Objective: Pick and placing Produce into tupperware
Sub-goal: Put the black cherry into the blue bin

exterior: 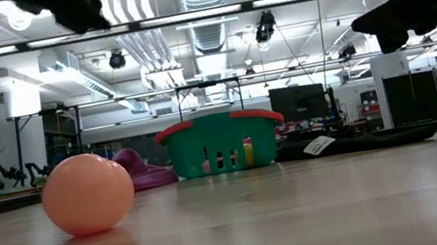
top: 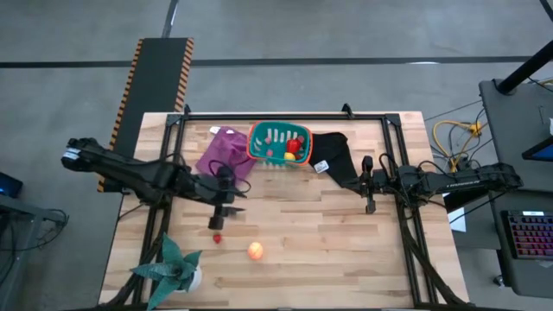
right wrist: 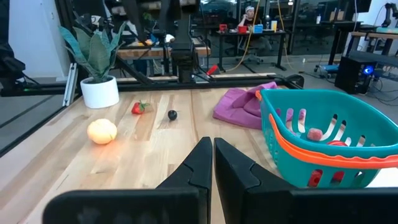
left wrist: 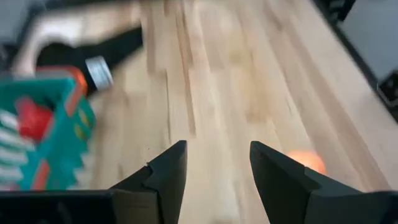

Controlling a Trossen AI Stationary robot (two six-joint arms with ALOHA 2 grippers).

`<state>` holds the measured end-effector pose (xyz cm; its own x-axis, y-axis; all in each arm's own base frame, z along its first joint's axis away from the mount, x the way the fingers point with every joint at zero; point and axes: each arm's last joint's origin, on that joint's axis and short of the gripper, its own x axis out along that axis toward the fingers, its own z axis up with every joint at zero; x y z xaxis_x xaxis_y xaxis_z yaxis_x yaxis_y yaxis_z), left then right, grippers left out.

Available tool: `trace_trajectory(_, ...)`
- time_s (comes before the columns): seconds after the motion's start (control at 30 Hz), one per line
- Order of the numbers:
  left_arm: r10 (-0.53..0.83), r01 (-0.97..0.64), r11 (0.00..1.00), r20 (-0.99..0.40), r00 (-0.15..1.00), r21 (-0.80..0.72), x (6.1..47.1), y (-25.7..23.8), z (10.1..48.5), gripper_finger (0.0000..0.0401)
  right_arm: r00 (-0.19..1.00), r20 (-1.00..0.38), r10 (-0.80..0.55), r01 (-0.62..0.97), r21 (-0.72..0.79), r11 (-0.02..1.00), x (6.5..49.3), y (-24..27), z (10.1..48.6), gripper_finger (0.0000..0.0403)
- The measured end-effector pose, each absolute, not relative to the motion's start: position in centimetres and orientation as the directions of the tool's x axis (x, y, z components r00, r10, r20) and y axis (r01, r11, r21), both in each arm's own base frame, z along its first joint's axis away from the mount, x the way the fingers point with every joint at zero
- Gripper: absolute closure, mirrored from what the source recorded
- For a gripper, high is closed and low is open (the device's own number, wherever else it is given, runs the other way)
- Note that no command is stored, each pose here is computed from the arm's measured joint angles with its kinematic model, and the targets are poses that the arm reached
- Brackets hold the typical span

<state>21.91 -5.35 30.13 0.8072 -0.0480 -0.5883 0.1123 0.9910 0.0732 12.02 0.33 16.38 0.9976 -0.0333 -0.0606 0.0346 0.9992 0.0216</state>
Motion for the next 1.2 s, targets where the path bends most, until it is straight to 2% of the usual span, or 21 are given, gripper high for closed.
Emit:
trace_trajectory(0.17, -0.033, 0.066, 0.998, -0.686, 0.727, 0.022, 21.6, -5.5, 27.2, 0.0239, 0.998, -0.060, -0.033, 0.035, 0.022, 0.999, 12.0, 0.3, 16.4, 0.0394)
trace_trajectory(0.5, 0.017, 0.010, 1.000, -0.835, 0.551, 0.027, 21.4, -5.4, 21.5, 0.0239, 0.998, -0.060, -0.034, 0.035, 0.023, 0.999, 12.0, 0.3, 16.4, 0.0394)
trace_trajectory(1.2, 0.137, 0.016, 0.989, -0.946, 0.294, 0.149, 23.1, -5.8, 14.6, 0.0239, 0.998, -0.060, -0.033, 0.035, 0.029, 0.999, 12.0, 0.3, 16.4, 0.0394)
